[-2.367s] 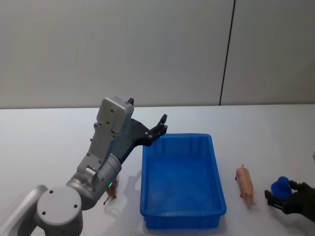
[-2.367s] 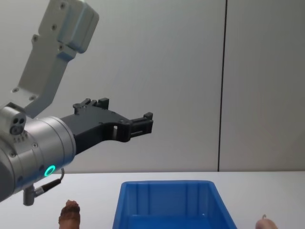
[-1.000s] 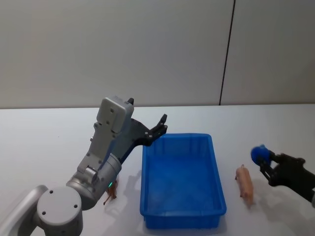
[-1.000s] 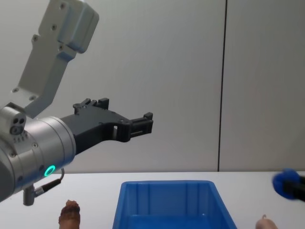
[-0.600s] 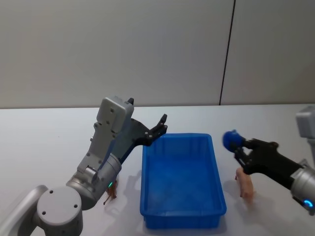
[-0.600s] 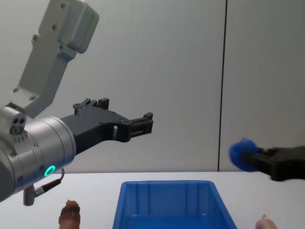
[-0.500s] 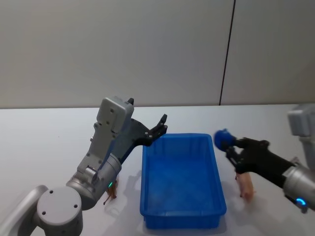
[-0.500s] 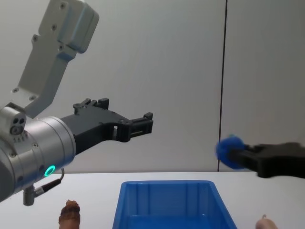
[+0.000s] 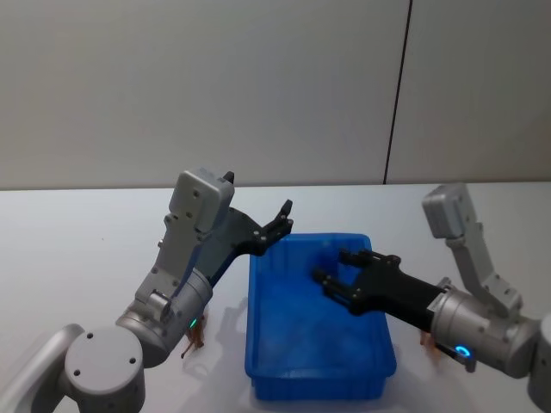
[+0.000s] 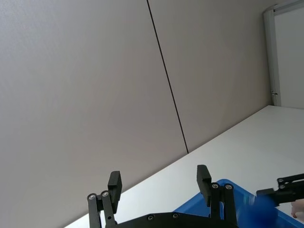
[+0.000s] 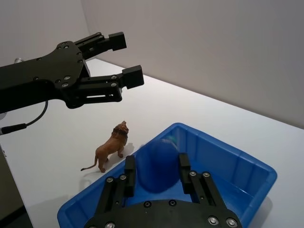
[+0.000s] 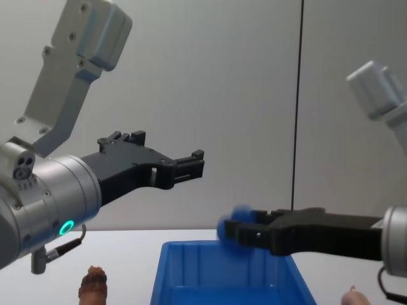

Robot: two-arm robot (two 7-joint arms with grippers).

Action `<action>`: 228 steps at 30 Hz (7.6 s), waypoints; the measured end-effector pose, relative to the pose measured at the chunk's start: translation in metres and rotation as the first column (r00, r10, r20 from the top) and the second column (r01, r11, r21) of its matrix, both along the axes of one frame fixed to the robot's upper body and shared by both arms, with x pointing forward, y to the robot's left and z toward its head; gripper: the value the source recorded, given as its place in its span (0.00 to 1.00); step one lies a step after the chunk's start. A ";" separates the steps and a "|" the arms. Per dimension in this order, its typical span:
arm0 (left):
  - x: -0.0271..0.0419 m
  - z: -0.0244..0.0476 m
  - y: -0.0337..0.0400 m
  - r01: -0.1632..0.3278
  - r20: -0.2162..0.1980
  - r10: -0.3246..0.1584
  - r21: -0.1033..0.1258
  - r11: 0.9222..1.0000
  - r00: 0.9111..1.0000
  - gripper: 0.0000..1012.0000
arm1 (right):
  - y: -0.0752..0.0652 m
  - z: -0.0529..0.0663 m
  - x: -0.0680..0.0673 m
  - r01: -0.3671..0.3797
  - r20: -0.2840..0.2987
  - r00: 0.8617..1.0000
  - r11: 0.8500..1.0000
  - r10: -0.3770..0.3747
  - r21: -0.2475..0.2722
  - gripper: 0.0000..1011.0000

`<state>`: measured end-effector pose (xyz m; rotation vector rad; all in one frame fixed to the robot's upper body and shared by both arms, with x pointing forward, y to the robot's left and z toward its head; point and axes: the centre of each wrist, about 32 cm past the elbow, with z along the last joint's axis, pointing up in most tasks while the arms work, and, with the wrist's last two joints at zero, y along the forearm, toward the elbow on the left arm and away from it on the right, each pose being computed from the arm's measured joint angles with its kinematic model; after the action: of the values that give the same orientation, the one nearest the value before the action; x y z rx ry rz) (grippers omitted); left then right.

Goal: Pick up the two dolls from the table and place them into the box.

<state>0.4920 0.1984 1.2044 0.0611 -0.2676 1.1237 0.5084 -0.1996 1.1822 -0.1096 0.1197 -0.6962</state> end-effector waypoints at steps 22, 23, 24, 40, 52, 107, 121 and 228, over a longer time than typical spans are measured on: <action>0.0000 0.0000 0.0000 0.000 0.000 0.000 0.000 1.000 1.000 0.99 | -0.019 -0.003 0.002 0.089 -0.028 0.996 0.996 -0.089 -0.003 0.99; 0.0000 0.0000 0.0000 0.000 0.000 0.000 0.000 1.000 1.000 0.99 | -0.019 -0.003 0.002 0.089 -0.028 0.996 0.996 -0.089 -0.003 0.99; 0.0000 0.0000 0.0000 0.000 0.000 0.000 0.000 1.000 1.000 0.99 | -0.023 -0.004 0.000 0.105 -0.032 0.994 0.994 -0.105 -0.005 0.99; 0.0000 0.0000 0.0000 0.000 0.000 0.000 0.000 1.000 1.000 0.99 | -0.057 -0.017 -0.025 0.243 -0.108 0.962 0.967 -0.250 -0.076 0.99; 0.0000 0.0000 0.0000 0.000 0.000 0.000 0.000 1.000 1.000 0.99 | -0.065 -0.027 -0.036 0.280 -0.158 0.941 0.951 -0.299 -0.131 0.99; 0.0000 0.0000 0.0000 0.000 0.000 0.000 0.000 1.000 1.000 0.99 | -0.051 -0.029 -0.027 0.312 -0.080 0.941 0.934 -0.329 -0.176 0.37; 0.0000 0.0000 0.0000 0.000 0.000 0.000 0.000 1.000 1.000 0.99 | -0.031 0.005 -0.020 0.207 0.028 0.978 0.971 -0.205 -0.121 0.37; -0.0447 -0.0637 0.0485 -0.176 -0.434 0.167 0.020 0.984 0.885 0.99 | -0.092 -0.003 -0.039 0.194 -0.004 0.981 0.978 -0.195 -0.074 0.99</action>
<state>0.4473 0.2469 1.1407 0.3208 0.1539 1.2555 0.4695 -0.2920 1.1791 -0.1733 0.1164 -0.8956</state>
